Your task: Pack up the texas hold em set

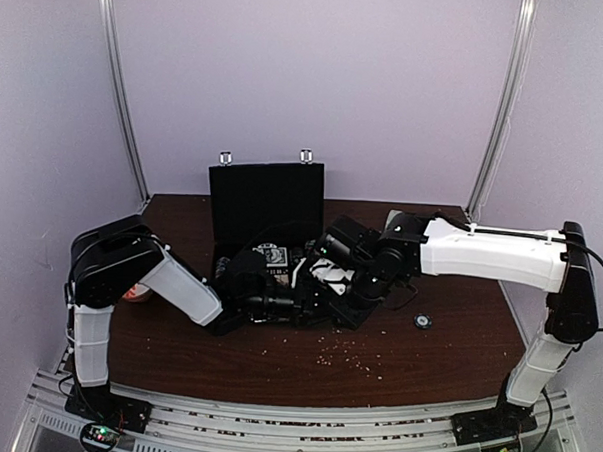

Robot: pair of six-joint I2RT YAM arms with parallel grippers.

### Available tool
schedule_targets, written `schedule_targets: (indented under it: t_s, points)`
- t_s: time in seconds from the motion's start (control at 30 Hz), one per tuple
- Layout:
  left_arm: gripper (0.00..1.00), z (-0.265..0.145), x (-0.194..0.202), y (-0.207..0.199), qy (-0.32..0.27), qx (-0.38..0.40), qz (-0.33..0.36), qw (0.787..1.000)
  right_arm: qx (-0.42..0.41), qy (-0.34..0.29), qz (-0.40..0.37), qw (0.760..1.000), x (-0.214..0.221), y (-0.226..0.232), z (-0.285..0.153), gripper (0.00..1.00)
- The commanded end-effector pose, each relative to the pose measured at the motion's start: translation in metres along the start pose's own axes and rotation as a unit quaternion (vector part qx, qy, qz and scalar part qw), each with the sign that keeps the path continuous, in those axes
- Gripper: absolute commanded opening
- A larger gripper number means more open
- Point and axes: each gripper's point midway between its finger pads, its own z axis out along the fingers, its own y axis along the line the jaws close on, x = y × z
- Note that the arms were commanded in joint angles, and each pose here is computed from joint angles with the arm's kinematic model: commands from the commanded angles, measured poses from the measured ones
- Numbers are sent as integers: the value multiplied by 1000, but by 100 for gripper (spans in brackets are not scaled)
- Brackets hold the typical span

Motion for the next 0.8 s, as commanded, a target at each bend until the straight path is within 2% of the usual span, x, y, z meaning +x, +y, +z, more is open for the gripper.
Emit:
schedule_targets:
  t_s: [0.0,0.1,0.2,0.23,0.33,0.43,0.57,0.77]
  points:
    - [8,13,40,-30,75,58,47,994,26,-91,22,995,-49,-12,-12,13]
    - [0,13,39,-31,70,57,49,995,28,-93,24,995,-48,-13,-12,13]
    - [0,12,33,-33,55,53,55,996,26,-96,24,995,-47,-12,-14,18]
    - [0,11,31,-35,50,53,60,996,24,-98,23,995,-46,-12,-14,23]
    - [0,9,24,-37,37,50,64,996,4,-111,16,994,-46,-6,-20,50]
    - [0,5,16,-40,24,51,68,996,-19,-126,5,992,-43,1,-28,63]
    - [0,4,7,-43,9,44,76,996,-31,-132,-5,991,-36,4,-34,71]
    - [0,-11,-17,-33,-28,6,99,995,-22,-163,4,986,-34,-3,-54,75]
